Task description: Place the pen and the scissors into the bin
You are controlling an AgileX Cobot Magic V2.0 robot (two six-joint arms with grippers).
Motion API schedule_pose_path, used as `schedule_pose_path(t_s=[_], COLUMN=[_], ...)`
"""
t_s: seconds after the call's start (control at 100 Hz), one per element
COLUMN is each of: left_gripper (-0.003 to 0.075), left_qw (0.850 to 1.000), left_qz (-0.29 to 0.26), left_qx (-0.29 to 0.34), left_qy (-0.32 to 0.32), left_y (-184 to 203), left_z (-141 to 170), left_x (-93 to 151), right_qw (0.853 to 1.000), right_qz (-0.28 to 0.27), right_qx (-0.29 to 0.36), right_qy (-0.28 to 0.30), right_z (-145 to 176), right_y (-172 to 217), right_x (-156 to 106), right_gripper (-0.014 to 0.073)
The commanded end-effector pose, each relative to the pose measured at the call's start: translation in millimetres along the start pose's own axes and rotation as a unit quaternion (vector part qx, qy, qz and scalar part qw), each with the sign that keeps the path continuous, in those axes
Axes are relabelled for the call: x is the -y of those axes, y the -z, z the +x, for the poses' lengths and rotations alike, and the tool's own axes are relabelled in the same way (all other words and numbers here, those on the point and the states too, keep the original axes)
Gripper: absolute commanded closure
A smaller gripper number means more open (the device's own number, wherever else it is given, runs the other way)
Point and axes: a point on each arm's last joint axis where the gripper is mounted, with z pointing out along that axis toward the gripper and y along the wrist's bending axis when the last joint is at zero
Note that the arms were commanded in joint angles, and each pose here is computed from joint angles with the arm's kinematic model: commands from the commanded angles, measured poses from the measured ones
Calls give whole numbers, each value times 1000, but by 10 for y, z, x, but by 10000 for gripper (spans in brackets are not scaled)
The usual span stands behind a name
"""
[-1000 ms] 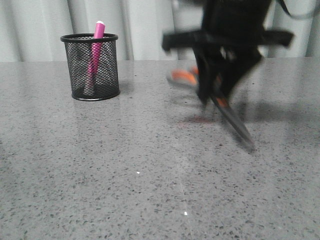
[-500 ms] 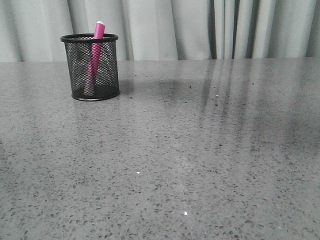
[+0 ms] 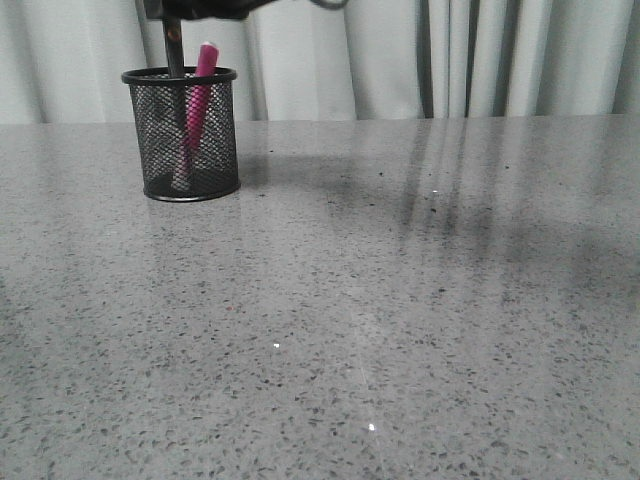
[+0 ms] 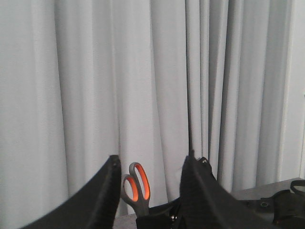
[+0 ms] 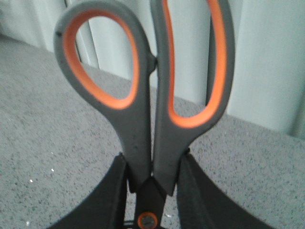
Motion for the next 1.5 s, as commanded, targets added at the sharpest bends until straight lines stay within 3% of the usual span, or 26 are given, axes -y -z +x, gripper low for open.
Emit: schedule_pose_path(t_s=[0.0,0.21,0.28,0.4,0.47,0.52,0.63,0.7,0.77,0.85,0.91,1.04,1.28,1.37,1.49], left_gripper=[458,458,458,458,458,458,458,460,501,636,743,739,739,739,739], left_qw=[1000,1000,1000,1000,1000,1000,1000,1000,1000,1000,1000,999,999,999,999], left_qz=[10,10,10,9,9,9,8,8,7,-1,-12,-37,-37,-28,-17], left_qx=[7,-3,-5,-6,-6,-6,-5,-5,-9,-13,-19,-29,-38,-42,-46], left_qy=[6,7,7,7,7,7,7,7,7,8,8,8,8,9,9], left_y=[-23,-27,-28,-28,-28,-28,-24,-24,-25,3,42,196,465,506,513], left_z=[-63,4,19,27,27,27,24,24,47,96,165,346,674,752,787], left_x=[18,18,17,16,16,16,14,14,12,-1,-17,-52,-32,-11,9], right_qw=[997,999,999,999,998,998,998,997,997,997,996,993,990,990,987], right_qz=[-4,0,1,2,3,4,7,9,14,23,28,39,52,65,78], right_qx=[80,52,53,54,55,56,65,70,70,74,81,81,86,74,101], right_qy=[11,-1,-3,-6,-8,-8,-8,-8,-4,25,41,83,100,99,98], right_z=[-378,-314,-331,-424,-505,-579,-815,-993,-1161,-1280,-1306,-1120,-182,118,264], right_y=[137,119,133,214,288,356,594,802,1049,1366,1660,2349,3714,4009,4324], right_x=[9,20,20,20,19,18,14,11,11,17,17,25,49,76,95], right_gripper=[664,624,514,239,141,118,148,229,396,672,658,659,665,665,665])
